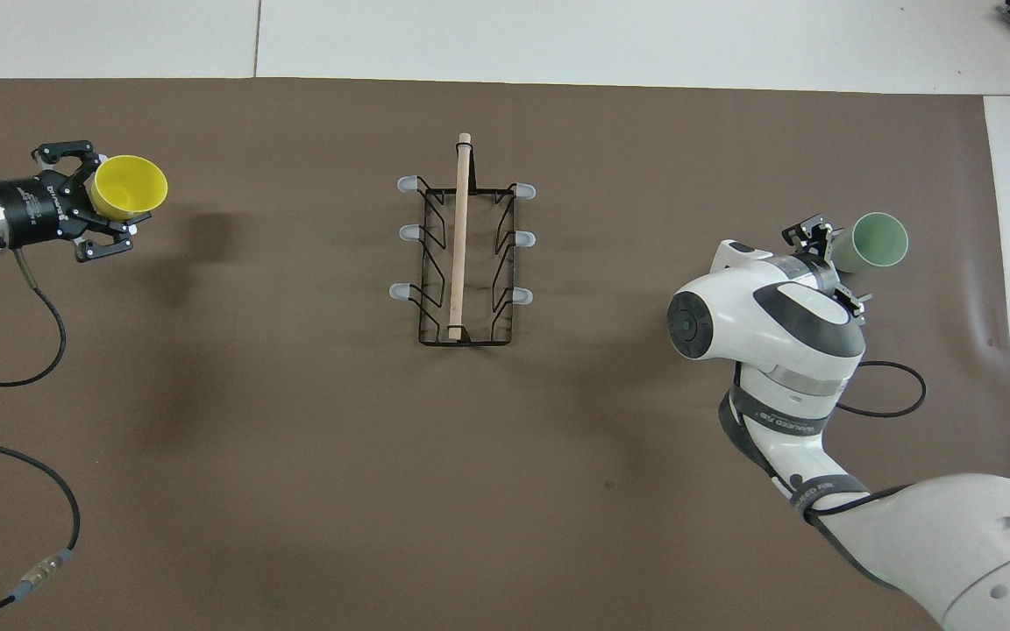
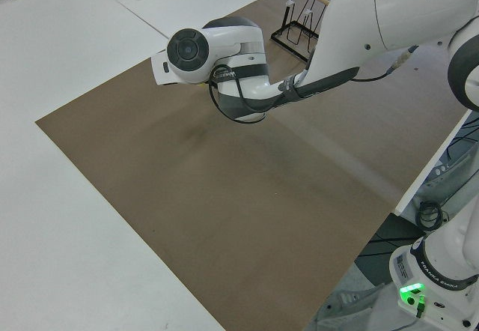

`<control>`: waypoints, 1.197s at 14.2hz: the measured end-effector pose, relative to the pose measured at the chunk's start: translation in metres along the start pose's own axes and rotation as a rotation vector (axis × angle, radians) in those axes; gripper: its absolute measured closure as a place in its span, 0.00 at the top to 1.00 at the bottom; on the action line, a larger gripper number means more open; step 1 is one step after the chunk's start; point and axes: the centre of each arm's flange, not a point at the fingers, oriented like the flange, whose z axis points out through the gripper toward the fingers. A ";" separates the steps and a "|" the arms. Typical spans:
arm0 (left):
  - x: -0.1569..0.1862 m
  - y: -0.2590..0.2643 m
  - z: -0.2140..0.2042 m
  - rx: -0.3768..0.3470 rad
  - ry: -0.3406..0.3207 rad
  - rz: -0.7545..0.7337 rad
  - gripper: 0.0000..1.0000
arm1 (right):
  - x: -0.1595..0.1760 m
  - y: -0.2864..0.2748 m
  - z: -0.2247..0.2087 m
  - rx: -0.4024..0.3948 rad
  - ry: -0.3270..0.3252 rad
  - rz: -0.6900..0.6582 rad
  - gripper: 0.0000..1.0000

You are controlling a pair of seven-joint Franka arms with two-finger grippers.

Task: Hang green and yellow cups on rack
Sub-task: 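Carry the yellow cup toward the rack while the right gripper grasps green cup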

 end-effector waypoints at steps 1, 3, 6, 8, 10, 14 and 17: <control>-0.013 0.010 -0.005 -0.015 0.046 0.040 0.66 | 0.006 0.000 0.001 -0.002 -0.004 0.000 1.00; -0.037 0.024 -0.017 -0.059 0.106 0.098 0.66 | 0.011 0.001 0.000 -0.017 -0.020 0.012 1.00; -0.061 0.031 -0.030 -0.065 0.180 0.216 0.66 | 0.016 0.000 0.008 -0.036 -0.048 0.034 1.00; -0.083 0.034 -0.039 -0.040 0.228 0.323 0.66 | 0.023 -0.003 0.015 -0.044 -0.062 0.054 1.00; -0.114 0.035 -0.047 -0.024 0.249 0.430 0.66 | 0.031 -0.006 0.021 -0.049 -0.061 0.065 1.00; -0.170 0.017 -0.057 -0.003 0.210 0.680 0.66 | 0.031 -0.014 0.039 -0.082 -0.075 0.061 1.00; -0.204 -0.008 -0.066 0.021 0.178 0.902 0.66 | 0.030 -0.016 0.047 -0.115 -0.080 0.040 1.00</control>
